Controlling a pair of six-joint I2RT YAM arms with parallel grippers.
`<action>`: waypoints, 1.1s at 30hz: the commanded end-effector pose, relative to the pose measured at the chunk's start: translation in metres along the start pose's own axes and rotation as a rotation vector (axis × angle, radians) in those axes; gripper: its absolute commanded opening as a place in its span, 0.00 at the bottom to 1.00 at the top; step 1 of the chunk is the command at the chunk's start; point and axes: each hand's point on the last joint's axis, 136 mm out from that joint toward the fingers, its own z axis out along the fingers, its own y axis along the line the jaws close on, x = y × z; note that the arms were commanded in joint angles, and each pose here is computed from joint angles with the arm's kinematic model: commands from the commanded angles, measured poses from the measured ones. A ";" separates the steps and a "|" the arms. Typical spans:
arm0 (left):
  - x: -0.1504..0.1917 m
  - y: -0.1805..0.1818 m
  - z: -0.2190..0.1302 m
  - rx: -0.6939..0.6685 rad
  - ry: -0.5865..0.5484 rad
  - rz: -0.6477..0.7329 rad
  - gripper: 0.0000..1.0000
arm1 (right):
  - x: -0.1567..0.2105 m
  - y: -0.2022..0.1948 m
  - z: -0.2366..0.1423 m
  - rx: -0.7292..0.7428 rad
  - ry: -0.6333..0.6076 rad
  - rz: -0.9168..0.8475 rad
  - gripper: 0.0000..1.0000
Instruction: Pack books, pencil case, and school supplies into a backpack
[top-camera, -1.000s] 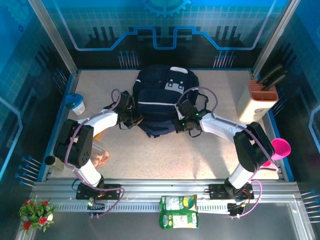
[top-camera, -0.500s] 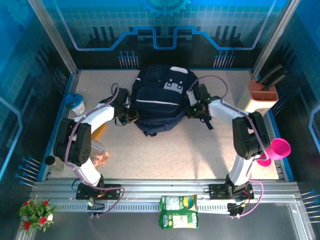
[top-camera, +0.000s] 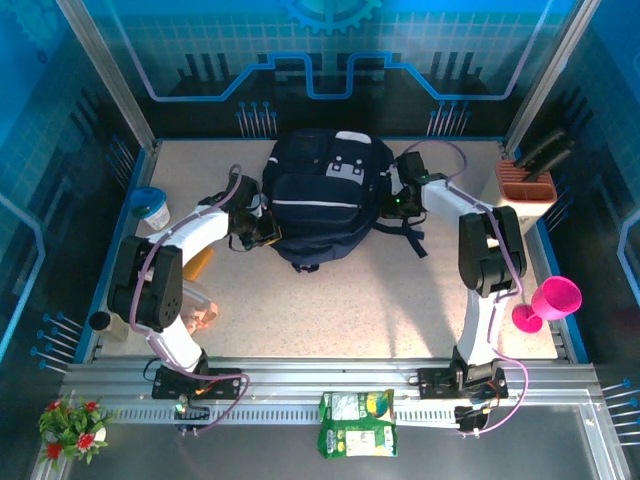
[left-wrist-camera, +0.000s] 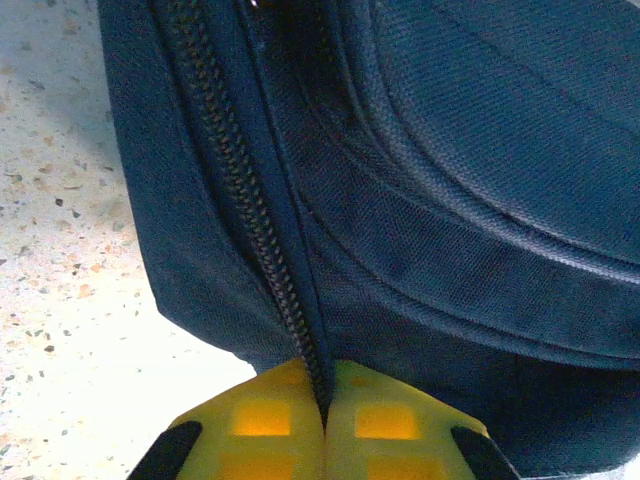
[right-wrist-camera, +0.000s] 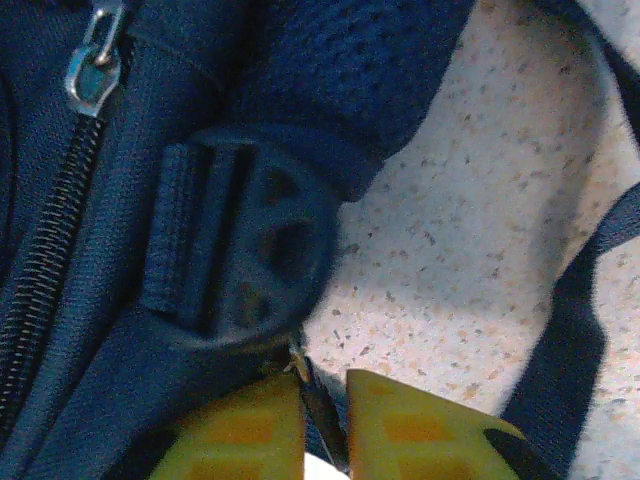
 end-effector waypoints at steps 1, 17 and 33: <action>0.025 0.015 -0.005 -0.022 0.086 -0.018 0.00 | -0.024 -0.018 -0.025 0.036 -0.090 0.097 0.26; 0.022 -0.057 -0.058 -0.108 -0.161 0.474 0.75 | 0.029 0.048 -0.102 -0.276 -0.222 0.138 0.73; 0.033 -0.149 0.021 -0.239 -0.071 1.198 0.82 | 0.047 0.012 -0.125 -0.206 -0.275 0.188 0.86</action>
